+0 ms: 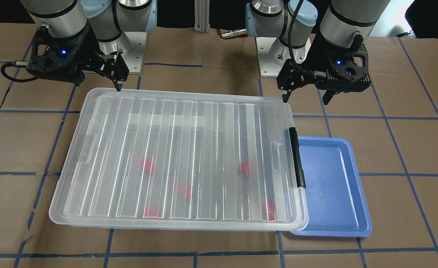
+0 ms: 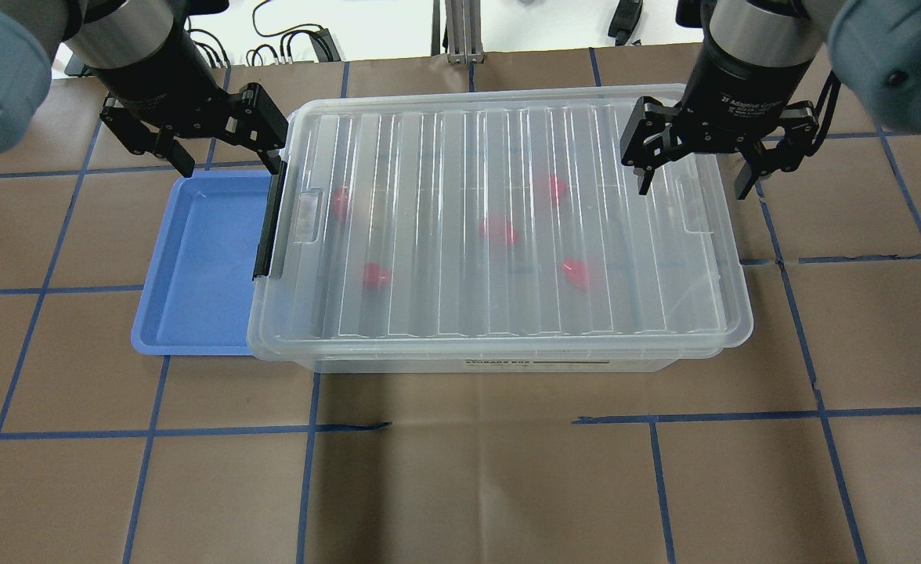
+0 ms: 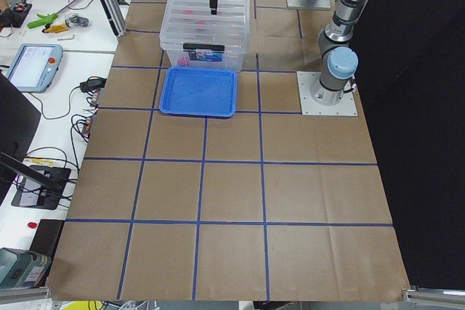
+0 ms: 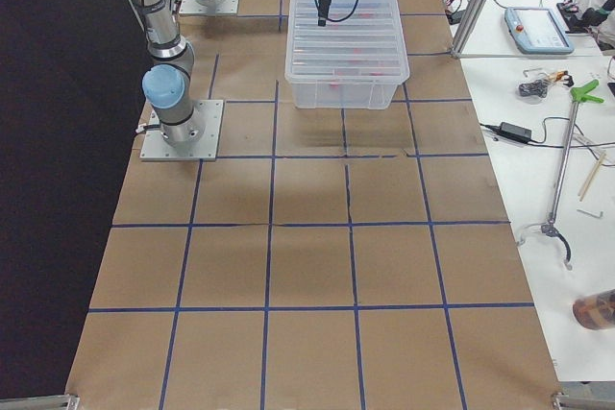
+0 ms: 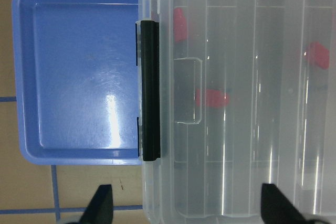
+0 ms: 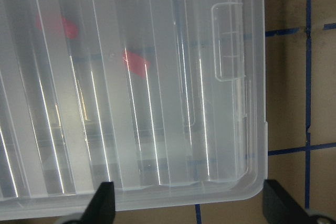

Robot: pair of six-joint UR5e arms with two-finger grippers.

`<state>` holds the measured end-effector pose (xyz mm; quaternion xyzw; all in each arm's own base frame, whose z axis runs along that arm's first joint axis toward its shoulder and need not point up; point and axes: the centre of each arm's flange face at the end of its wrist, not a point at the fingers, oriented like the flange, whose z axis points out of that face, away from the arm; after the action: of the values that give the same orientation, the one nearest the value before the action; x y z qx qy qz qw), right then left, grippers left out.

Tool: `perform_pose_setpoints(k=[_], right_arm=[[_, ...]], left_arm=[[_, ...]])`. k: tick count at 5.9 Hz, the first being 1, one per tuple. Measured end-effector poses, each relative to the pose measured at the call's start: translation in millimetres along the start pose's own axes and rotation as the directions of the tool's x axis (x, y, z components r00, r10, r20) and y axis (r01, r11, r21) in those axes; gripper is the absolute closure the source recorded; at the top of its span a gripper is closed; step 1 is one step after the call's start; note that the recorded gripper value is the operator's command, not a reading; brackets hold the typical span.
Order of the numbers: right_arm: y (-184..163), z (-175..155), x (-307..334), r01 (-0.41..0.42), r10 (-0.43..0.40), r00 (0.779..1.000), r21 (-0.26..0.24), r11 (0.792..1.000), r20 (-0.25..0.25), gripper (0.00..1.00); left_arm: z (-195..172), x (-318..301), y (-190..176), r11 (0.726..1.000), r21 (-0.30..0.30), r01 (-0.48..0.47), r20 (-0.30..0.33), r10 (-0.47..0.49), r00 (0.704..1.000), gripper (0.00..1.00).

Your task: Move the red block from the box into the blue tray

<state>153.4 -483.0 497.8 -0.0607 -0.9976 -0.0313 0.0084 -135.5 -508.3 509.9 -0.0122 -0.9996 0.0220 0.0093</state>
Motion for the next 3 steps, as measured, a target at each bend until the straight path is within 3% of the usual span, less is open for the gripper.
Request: perform_pose_setpoints(k=[3], right_arm=[[-15,0,27,-0.016,0.016,1.000,0.009,1.000,0.005,0.00]], left_arm=[[-6,-3,5,1.000,0.000,0.004,0.004,-0.004,1.000,0.01]])
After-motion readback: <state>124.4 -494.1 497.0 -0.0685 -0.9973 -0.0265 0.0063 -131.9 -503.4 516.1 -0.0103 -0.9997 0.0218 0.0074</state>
